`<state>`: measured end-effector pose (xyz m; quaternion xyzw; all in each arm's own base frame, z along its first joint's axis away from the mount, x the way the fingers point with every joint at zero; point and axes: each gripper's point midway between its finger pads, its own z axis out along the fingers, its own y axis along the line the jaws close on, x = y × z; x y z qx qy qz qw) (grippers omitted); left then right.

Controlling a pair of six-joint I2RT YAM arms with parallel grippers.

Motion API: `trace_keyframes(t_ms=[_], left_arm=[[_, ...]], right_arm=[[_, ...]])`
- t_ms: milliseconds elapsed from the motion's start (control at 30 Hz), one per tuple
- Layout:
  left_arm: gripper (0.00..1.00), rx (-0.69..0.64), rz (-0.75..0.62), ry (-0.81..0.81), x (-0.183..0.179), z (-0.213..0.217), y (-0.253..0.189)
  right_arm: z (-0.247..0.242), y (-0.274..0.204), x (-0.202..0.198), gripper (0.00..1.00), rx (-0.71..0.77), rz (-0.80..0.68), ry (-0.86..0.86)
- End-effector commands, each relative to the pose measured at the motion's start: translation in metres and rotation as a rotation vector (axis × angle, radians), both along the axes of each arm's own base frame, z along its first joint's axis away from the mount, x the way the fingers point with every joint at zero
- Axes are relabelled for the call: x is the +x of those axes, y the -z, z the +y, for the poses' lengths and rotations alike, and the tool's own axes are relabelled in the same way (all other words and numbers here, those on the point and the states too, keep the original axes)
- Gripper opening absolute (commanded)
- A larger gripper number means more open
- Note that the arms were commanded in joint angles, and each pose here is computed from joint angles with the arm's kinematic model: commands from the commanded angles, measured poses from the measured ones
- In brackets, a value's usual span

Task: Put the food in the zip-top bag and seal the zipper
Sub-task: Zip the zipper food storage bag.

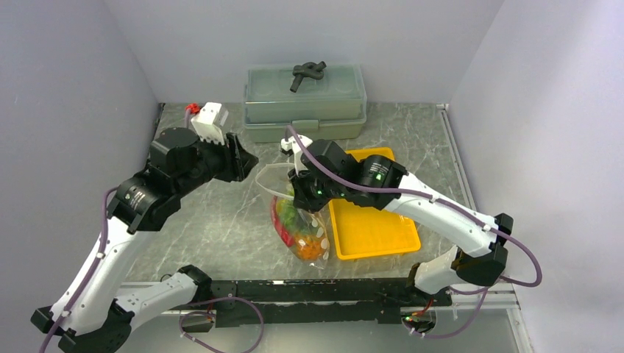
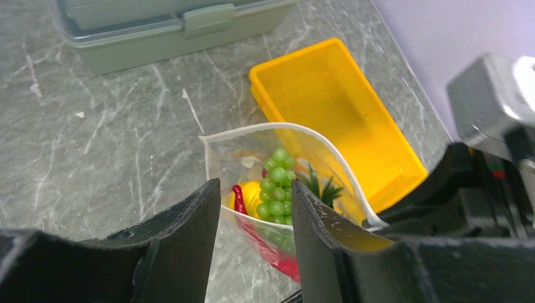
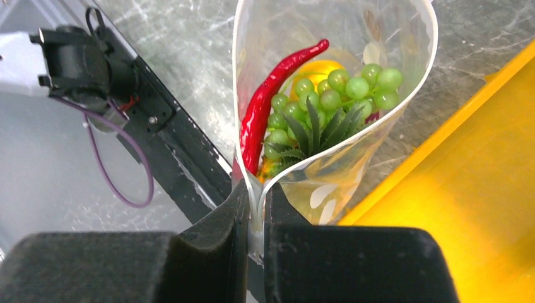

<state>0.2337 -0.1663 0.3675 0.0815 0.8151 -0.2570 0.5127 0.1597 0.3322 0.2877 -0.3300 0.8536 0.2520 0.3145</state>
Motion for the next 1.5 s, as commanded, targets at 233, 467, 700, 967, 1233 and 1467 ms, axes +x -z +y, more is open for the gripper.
trace_keyframes(t_ms=[233, 467, 700, 967, 1233, 1467], left_arm=[[0.59, -0.055, -0.146, 0.501, -0.060, -0.047, -0.005], [0.73, -0.124, -0.225, 0.708, -0.091, -0.062, -0.009], [0.80, -0.178, -0.281, 0.938, -0.125, -0.072, -0.015], [0.83, -0.239, -0.310, 1.150, -0.157, -0.074, -0.017], [0.90, -0.265, -0.246, 1.206, -0.158, -0.079, -0.006], [0.90, -0.271, -0.237, 1.208, -0.157, -0.080, -0.001]], right_arm=[[-0.010, -0.021, -0.023, 0.00, -0.038, -0.048, -0.234], [-0.011, -0.030, -0.053, 0.00, -0.042, -0.063, -0.388], [-0.011, -0.040, -0.086, 0.00, -0.031, -0.084, -0.535], [-0.011, -0.063, -0.104, 0.00, 0.057, -0.072, -0.605], [-0.005, -0.075, -0.105, 0.00, 0.088, -0.076, -0.615], [0.002, -0.077, -0.096, 0.00, 0.054, -0.078, -0.577]])
